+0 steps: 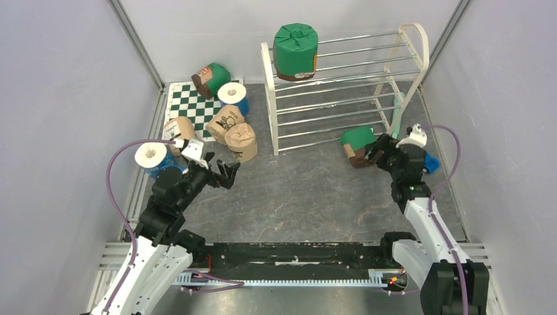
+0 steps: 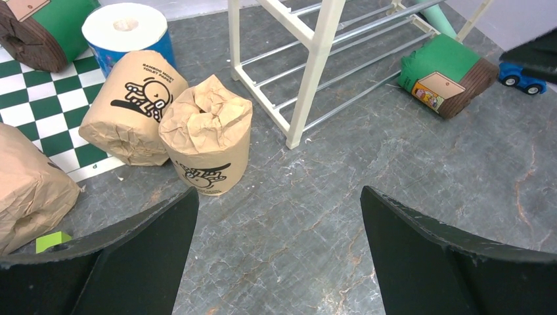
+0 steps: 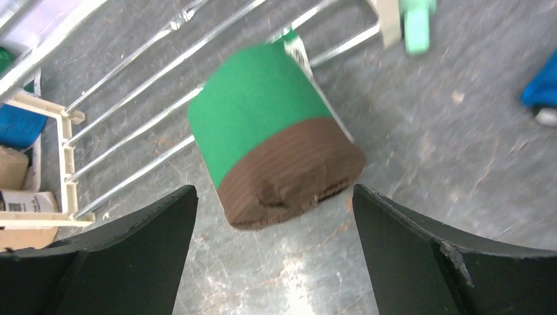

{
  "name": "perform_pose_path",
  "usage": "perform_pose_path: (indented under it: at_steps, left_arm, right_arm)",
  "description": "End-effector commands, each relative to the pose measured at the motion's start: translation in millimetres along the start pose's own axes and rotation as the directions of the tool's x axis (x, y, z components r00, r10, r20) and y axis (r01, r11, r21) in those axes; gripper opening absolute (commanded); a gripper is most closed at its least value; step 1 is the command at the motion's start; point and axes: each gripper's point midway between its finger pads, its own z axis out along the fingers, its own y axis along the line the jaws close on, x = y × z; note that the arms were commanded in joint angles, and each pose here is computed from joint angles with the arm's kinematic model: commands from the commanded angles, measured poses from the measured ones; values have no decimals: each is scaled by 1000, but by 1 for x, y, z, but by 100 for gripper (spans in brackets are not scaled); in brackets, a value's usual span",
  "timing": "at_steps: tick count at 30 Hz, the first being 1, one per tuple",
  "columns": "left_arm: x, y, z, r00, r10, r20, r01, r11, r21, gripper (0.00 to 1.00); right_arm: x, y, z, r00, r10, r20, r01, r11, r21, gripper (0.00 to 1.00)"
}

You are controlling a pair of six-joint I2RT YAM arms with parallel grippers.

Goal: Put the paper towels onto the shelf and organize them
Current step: Adjust the paper towel at the center of the board.

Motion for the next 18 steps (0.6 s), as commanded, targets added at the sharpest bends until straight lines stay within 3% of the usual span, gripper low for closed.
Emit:
perform_pose_path:
  at_steps: [1,9,18]
  left_arm:
    - [-10,-3,-1,1000,8,23,-8,1000,12,100]
    - [-10,-2,-1,1000,8,23,-8,1000,8,100]
    - [-8,0,-1,1000,11,19,-11,1000,0,100]
  right_arm:
    - [33,11,-1,979,205,-14,-206,974,-98,89]
    - [48,9,-4,962,262,74,-244,951,-189,84]
    - [53,32,-5,936,342,81,-298,895,-330,81]
